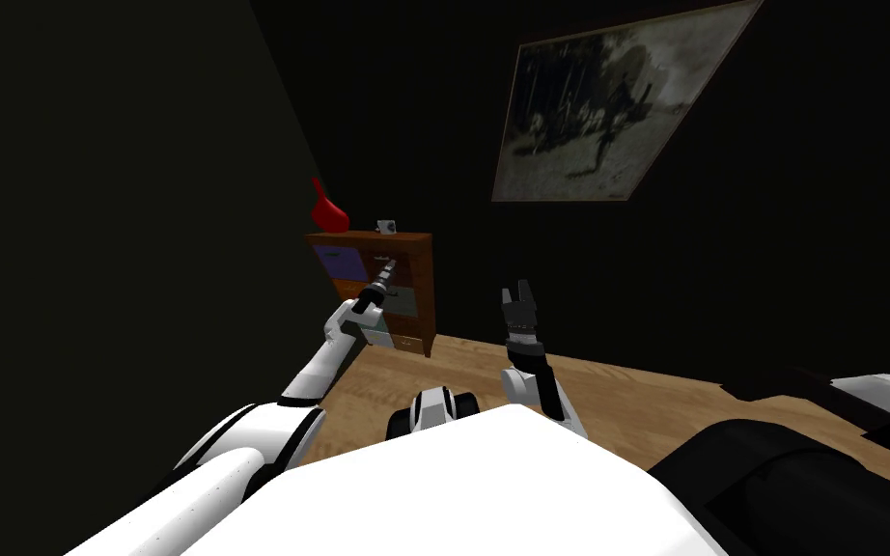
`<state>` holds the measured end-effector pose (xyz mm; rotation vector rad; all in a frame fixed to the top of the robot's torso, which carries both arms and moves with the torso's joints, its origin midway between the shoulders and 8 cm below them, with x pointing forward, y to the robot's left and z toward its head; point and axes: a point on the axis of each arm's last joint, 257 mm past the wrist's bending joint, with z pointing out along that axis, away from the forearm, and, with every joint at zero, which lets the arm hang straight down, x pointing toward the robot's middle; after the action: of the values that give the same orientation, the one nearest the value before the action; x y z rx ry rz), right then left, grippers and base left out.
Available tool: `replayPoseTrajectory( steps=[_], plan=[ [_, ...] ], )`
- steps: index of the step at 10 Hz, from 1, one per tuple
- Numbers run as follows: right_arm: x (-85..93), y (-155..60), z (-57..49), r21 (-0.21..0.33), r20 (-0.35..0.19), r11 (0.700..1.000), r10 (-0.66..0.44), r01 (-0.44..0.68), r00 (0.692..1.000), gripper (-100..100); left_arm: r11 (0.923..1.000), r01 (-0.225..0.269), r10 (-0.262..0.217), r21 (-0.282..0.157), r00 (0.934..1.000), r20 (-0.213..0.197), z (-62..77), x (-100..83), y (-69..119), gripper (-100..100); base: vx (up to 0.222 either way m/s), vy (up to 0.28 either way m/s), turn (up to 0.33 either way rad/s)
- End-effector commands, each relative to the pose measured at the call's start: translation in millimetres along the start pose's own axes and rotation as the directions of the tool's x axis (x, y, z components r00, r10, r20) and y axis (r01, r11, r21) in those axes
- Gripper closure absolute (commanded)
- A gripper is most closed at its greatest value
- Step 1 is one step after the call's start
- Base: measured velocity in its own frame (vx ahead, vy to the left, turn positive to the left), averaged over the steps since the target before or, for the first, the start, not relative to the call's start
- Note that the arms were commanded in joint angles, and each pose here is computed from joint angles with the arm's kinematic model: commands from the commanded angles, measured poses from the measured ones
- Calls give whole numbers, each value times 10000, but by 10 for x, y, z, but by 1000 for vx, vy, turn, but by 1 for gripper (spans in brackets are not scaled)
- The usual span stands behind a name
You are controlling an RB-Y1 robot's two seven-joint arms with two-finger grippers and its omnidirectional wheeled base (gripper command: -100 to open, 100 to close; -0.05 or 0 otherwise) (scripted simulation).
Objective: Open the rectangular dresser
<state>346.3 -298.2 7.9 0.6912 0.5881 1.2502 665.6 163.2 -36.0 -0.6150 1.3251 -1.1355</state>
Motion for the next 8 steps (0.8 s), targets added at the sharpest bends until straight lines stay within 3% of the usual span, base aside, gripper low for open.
replayPoseTrajectory(
  steps=[1,4,6,7,8],
  plan=[
    [0,0,0,0,0,10000,0,0,10000,0,9986,-382,384,-369,9993,44,152,-123,29,-100,10,50,-48],
    [0,0,0,0,0,10000,0,0,10000,0,9934,-889,906,-724,9957,194,278,-359,43,-100,13,40,-58],
    [0,0,0,0,1,10000,1,-1,10000,0,9945,-804,816,-666,9965,165,271,-315,48,-100,3,8,-5],
    [0,0,0,0,1,10000,1,-1,10000,0,9946,-802,815,-664,9965,164,270,-314,48,100,0,0,0],
    [0,0,0,0,1,10000,1,-1,10000,0,9948,-791,801,-642,9967,128,273,-300,26,100,-91,33,40]
  ],
)
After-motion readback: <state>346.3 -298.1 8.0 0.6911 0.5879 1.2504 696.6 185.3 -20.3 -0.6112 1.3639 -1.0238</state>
